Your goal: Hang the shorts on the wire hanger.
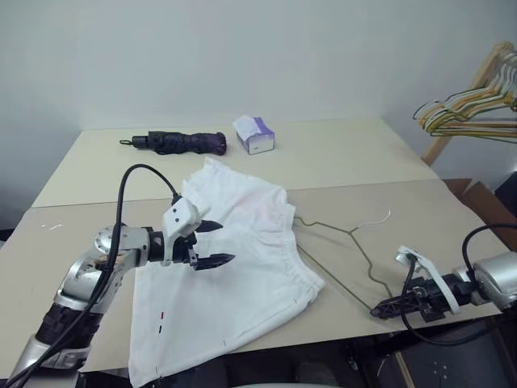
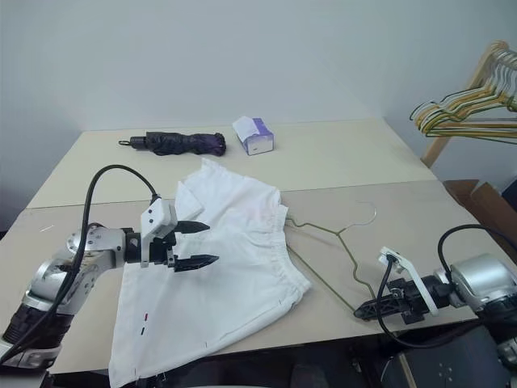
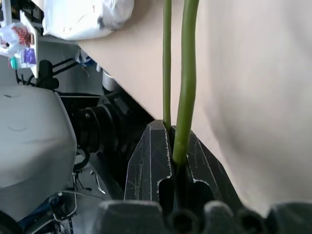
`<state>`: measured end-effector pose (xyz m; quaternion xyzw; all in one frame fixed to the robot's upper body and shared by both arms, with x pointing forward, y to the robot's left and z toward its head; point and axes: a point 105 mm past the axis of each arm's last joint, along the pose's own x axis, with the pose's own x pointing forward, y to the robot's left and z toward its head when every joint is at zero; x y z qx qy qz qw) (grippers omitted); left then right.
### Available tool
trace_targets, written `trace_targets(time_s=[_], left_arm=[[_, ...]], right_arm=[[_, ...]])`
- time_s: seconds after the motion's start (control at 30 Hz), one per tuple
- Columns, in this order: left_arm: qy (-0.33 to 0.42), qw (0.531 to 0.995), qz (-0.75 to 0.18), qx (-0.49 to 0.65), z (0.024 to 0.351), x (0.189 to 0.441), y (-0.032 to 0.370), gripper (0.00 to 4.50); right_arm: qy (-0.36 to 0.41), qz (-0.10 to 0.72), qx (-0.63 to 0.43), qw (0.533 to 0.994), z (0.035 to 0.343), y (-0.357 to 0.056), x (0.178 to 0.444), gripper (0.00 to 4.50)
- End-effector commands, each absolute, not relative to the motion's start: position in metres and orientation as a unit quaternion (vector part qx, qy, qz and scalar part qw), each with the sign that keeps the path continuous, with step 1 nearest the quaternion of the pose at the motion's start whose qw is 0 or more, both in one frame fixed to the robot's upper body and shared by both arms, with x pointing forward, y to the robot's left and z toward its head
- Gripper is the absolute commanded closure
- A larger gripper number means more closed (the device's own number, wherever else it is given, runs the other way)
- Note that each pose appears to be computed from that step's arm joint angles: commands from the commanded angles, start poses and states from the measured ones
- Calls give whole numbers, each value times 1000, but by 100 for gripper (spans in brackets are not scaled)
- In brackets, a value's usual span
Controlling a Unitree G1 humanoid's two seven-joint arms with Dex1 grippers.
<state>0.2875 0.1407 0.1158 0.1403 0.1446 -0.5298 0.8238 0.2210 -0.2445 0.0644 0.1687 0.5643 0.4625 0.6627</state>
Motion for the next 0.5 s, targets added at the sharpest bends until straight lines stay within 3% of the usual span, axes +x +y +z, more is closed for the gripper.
trace_targets(time_s=[0.03, 0.33, 0.5], left_arm=[[117, 826, -528, 158, 126, 290, 138, 4], [109, 827, -528, 162, 123, 288, 132, 4], [115, 827, -524, 165, 116, 286, 131, 4]], right_arm=[[545, 497, 159, 656, 75, -240, 231, 450], [559, 500, 162, 641, 73, -224, 255, 450], [546, 477, 177, 666, 74, -222, 283, 450]])
